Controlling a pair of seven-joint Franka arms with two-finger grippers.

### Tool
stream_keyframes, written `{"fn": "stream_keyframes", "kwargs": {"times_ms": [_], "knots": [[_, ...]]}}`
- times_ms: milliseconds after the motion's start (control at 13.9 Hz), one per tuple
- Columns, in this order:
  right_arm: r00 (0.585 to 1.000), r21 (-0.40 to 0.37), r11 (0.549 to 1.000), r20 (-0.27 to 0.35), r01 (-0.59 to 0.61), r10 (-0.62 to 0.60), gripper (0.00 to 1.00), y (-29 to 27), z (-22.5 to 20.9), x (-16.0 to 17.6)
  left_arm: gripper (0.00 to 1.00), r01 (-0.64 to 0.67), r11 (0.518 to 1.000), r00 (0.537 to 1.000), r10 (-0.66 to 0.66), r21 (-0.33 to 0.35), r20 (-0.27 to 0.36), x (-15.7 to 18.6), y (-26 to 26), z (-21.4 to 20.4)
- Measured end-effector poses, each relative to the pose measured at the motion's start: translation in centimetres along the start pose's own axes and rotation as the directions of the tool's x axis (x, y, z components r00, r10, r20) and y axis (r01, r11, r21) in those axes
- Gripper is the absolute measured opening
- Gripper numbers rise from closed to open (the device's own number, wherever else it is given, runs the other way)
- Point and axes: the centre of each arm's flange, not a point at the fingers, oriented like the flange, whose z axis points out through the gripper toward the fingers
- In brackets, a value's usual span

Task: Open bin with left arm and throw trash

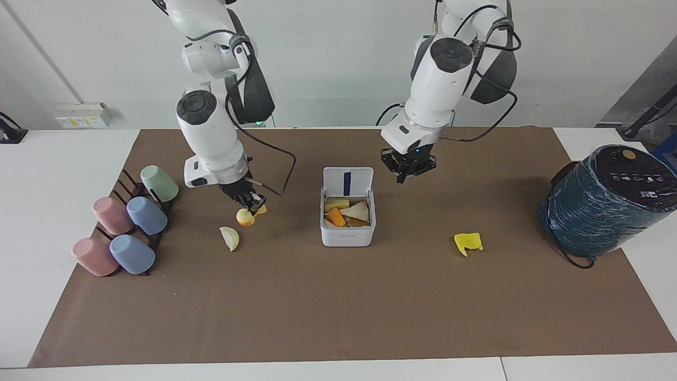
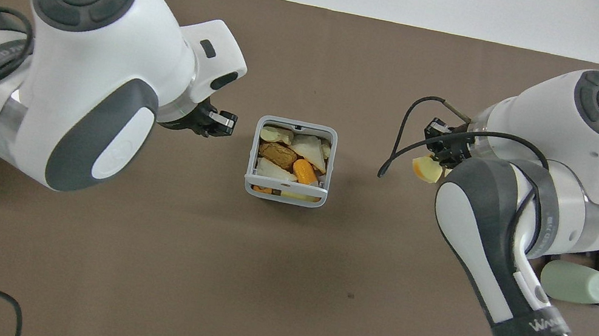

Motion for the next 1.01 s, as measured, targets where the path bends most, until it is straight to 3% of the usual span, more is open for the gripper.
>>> {"fn": "stream_keyframes", "kwargs": {"times_ms": [289,505,649,938,1010], "knots": [[0.994,0.133,0.987,0.073,-0.085,0.076,0.08,-5.5,-2.0,-4.4,0.67,0.076,0.997,0.997,-0.076,0.004,-0.006,1.1,-6.0,0.1],[0.985,0.213,0.967,0.132,-0.141,0.115,0.08,-8.4,-0.3,-6.3,1.0,0.069,0.998,0.994,-0.068,0.009,-0.088,2.5,-12.0,1.5],[0.981,0.25,0.955,0.155,-0.157,0.12,0.08,-10.7,2.1,-8.1,1.0,0.082,0.997,0.989,-0.079,0.016,-0.122,2.8,-15.2,4.4],[0.977,0.219,0.964,0.179,-0.15,0.112,0.08,-13.2,7.4,-11.4,1.0,0.058,0.997,0.987,-0.048,0.059,-0.153,2.6,-16.2,7.6],[0.976,0.209,0.966,0.183,-0.153,0.115,0.16,-13.1,8.1,-11.3,1.0,0.045,0.996,0.987,-0.032,0.082,-0.156,2.5,-16.2,8.0]]}}
